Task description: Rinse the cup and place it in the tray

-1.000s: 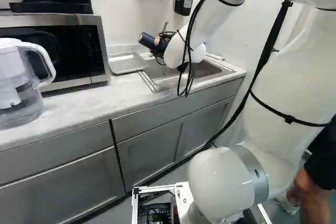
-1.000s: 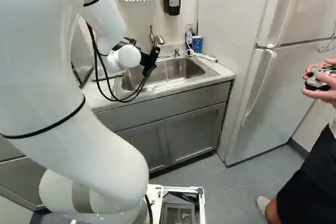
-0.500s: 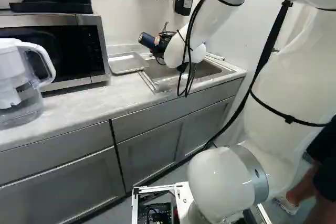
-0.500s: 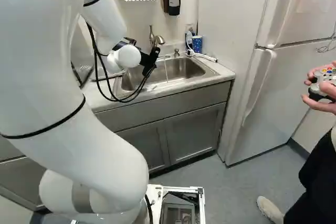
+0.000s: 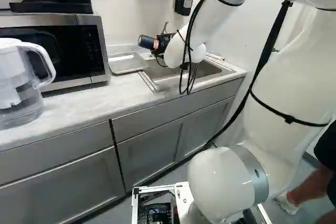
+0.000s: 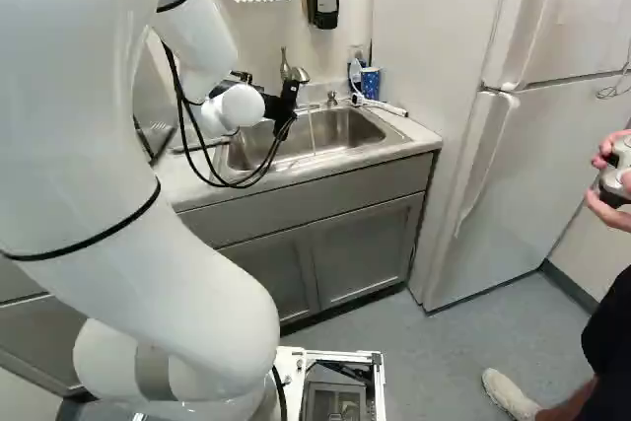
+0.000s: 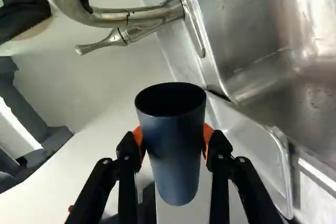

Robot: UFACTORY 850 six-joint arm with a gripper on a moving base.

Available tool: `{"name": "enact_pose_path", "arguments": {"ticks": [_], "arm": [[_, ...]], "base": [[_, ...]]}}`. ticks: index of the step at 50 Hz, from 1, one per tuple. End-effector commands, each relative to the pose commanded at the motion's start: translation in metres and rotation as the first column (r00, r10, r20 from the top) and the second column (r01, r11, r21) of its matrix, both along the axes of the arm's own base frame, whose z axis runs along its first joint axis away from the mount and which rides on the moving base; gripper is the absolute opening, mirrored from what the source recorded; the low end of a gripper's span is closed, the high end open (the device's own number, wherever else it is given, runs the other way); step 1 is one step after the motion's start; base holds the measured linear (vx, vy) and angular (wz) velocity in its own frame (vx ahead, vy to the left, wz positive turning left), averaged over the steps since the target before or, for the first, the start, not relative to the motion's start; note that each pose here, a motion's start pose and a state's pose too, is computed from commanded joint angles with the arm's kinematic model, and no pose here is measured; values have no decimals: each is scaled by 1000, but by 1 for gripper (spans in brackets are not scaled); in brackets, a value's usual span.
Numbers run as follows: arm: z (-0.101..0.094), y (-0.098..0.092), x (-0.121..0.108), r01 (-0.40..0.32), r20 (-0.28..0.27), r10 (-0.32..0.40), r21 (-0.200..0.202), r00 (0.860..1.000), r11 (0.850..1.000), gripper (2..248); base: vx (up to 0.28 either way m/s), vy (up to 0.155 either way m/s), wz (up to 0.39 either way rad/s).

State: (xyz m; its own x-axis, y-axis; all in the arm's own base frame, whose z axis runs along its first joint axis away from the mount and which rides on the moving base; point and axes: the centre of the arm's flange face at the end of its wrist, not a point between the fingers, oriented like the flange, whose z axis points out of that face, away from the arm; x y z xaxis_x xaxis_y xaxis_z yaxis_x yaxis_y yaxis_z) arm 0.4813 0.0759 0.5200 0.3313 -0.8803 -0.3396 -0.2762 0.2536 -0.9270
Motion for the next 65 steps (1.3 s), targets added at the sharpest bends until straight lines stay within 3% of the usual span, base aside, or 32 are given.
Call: {"name": "enact_pose_path", "arguments": {"ticks": [14,28,48,65], "arm": [[0,0,0,-19,57,27,-133,998,991,124],[0,0,0,-31,110,62,-264,992,964,124],[0,-1,0,-21,176,108,-434,978,901,124],[1,-3,1,12,223,134,-554,966,833,124]], "base": [[0,0,0],[0,0,0],[0,0,0],[0,0,0]]}}
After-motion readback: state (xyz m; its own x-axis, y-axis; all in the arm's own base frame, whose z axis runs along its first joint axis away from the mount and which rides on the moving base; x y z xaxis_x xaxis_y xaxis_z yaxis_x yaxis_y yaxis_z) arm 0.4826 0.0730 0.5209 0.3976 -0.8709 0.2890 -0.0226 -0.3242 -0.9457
